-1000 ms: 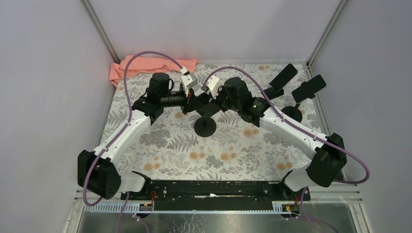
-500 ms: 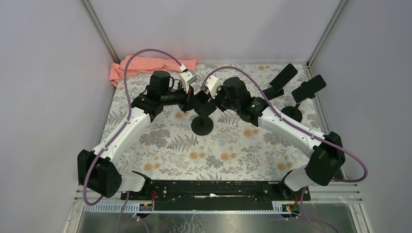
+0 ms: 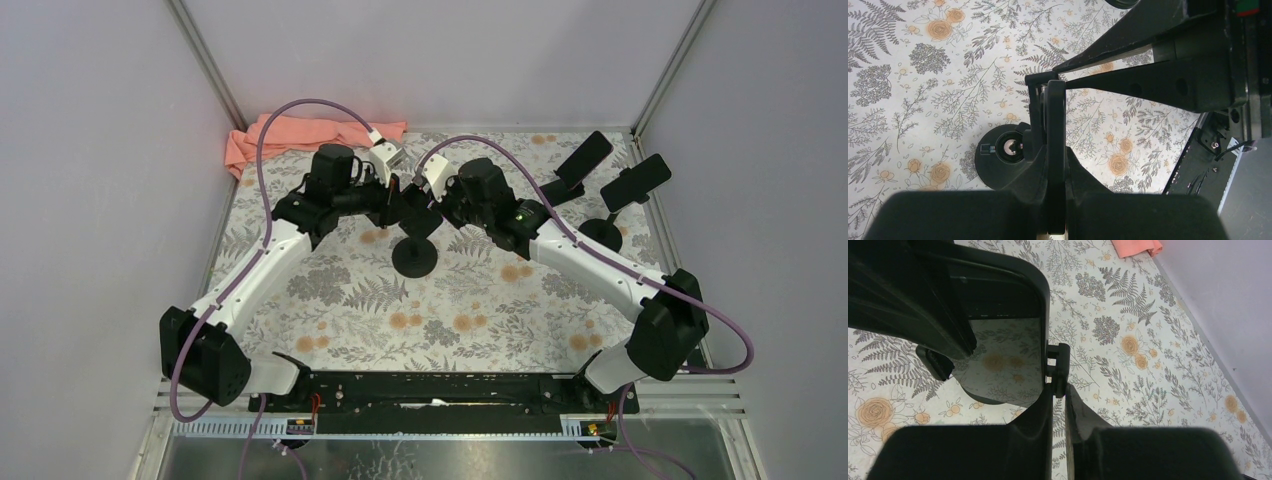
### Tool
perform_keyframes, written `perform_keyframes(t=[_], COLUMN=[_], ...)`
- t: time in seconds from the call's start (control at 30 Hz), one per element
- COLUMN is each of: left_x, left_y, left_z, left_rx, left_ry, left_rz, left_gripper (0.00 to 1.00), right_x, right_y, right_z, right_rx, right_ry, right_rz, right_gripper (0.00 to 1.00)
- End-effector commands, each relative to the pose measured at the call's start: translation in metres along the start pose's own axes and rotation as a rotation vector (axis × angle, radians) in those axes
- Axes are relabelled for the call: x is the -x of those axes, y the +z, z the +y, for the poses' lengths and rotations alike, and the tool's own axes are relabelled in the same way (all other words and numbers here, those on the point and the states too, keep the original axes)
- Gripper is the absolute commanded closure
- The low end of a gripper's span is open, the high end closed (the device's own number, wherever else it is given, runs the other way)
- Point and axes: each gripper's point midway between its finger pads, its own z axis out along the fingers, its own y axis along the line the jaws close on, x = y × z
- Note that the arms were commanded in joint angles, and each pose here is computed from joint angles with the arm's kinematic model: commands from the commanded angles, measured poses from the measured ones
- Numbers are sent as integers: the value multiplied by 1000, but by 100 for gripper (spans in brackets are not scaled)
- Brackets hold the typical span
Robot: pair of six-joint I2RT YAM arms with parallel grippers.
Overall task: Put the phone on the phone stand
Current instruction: Install the phone on the phone stand.
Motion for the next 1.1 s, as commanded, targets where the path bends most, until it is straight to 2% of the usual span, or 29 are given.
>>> perform_keyframes(t=[0.0,1.07], left_x=[-50,-64], left_y=[-9,-4], left_z=[25,29], left_rx=[162,277], left_ry=[-135,-252], left_rz=[190,263], left_gripper=[100,100], right_x=[-15,-15], right_y=[-11,-9], right_z=[-68,-73], right_rx=[-243,-269], right_ry=[-33,-43], right_rz=[87,89], right_gripper=[100,100])
